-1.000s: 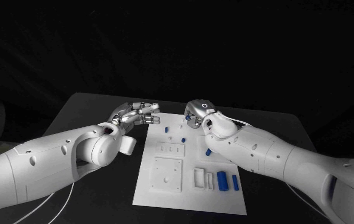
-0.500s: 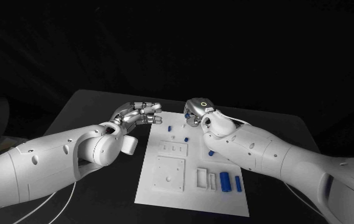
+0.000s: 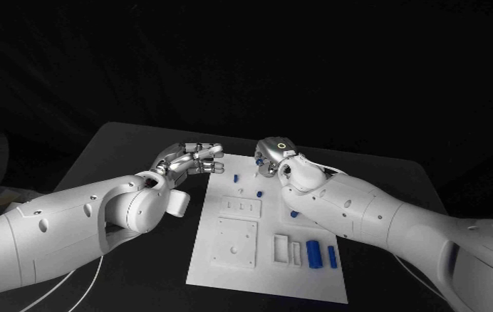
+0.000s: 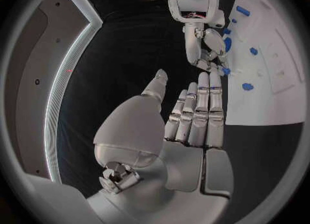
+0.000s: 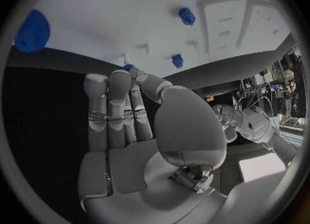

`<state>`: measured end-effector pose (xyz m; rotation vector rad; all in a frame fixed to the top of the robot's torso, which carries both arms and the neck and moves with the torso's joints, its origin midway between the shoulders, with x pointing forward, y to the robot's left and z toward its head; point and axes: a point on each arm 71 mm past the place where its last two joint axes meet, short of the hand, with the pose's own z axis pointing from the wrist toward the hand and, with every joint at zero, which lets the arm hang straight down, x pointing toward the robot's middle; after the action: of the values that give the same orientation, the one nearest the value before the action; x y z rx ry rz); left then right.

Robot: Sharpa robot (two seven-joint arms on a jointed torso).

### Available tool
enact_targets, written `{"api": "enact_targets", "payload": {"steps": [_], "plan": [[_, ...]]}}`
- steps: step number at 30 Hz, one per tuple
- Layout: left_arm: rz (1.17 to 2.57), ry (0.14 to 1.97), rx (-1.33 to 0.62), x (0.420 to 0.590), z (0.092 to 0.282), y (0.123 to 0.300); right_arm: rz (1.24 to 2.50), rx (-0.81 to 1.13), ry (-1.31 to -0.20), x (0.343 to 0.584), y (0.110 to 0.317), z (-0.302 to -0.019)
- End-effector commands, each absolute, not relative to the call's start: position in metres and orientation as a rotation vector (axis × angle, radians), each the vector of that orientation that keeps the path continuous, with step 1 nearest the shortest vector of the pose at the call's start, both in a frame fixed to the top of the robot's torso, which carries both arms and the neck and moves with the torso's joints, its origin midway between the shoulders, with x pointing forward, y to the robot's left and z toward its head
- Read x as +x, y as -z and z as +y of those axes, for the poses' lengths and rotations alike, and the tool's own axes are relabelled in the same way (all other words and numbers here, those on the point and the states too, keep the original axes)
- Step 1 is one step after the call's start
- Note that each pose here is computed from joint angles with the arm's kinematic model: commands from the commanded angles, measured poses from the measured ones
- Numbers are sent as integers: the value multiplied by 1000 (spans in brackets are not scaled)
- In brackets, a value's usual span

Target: Assemble the parts on the task board

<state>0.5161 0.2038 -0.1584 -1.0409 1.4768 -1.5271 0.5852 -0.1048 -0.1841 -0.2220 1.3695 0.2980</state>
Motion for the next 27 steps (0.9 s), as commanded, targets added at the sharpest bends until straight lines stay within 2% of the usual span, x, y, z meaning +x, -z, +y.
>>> {"api": "enact_targets", "payload": {"steps": [1,27], "plan": [[1475,1552,-1036,516,203,156,1375,-240,-277,586,184,-105],[1469,1549,-1035,518,205,152,1406,-234,-262,589,188,-106]]}}
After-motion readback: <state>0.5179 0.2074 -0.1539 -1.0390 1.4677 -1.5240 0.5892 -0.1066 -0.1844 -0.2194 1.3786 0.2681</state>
